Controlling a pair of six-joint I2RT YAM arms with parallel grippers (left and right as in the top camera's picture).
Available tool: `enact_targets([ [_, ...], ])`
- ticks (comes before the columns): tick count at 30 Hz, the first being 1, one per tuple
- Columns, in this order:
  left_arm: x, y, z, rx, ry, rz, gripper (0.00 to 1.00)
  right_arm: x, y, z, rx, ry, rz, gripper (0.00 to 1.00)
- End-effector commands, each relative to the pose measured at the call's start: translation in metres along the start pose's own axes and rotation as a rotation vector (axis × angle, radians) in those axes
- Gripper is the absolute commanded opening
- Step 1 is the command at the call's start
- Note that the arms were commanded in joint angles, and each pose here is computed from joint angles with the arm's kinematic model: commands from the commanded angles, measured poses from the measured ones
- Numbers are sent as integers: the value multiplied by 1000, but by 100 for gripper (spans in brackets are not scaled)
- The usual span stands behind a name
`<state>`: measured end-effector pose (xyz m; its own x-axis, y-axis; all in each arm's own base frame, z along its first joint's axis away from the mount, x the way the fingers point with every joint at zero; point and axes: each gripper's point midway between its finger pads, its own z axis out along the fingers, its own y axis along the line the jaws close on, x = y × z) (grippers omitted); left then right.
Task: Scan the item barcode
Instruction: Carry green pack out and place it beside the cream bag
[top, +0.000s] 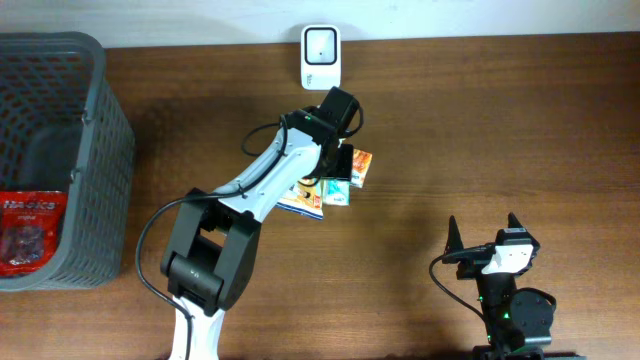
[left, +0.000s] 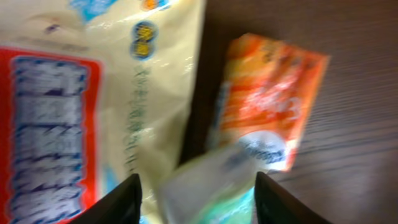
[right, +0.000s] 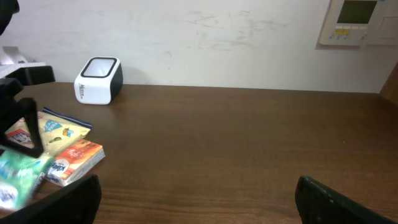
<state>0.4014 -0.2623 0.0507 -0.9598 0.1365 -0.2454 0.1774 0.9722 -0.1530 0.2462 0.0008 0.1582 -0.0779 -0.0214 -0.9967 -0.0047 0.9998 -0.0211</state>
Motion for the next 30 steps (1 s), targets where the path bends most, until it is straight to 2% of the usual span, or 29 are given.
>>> enact_targets([
  [1,-14,-16,-21,69,-29,144,71,4,-2,0,8,5,11,99],
  [3,-36,-14,-57,60,-69,167,78,4,-2,0,8,5,11,99],
  [5,-62,-2,-110,31,-129,135,86,4,-2,0,8,5,11,99],
  [7,-79,15,-169,21,-192,93,90,4,-2,0,8,5,11,99],
  [9,-82,40,-228,6,-247,82,96,4,-2,0,8,5,11,99],
  [12,-66,81,-274,-47,-254,68,99,4,-2,0,8,5,11,99],
  [17,-69,127,-292,-86,-290,-37,99,4,-2,0,8,5,11,99],
  [20,-61,168,-329,-103,-368,-144,99,4,-2,0,8,5,11,99],
  [24,-28,235,-390,-196,-483,-293,99,4,-2,0,8,5,11,98],
  [27,2,280,-403,-263,-470,-403,99,4,-2,0,8,5,11,99],
  [30,25,316,-396,-281,-417,-518,99,4,-2,0,8,5,11,99],
])
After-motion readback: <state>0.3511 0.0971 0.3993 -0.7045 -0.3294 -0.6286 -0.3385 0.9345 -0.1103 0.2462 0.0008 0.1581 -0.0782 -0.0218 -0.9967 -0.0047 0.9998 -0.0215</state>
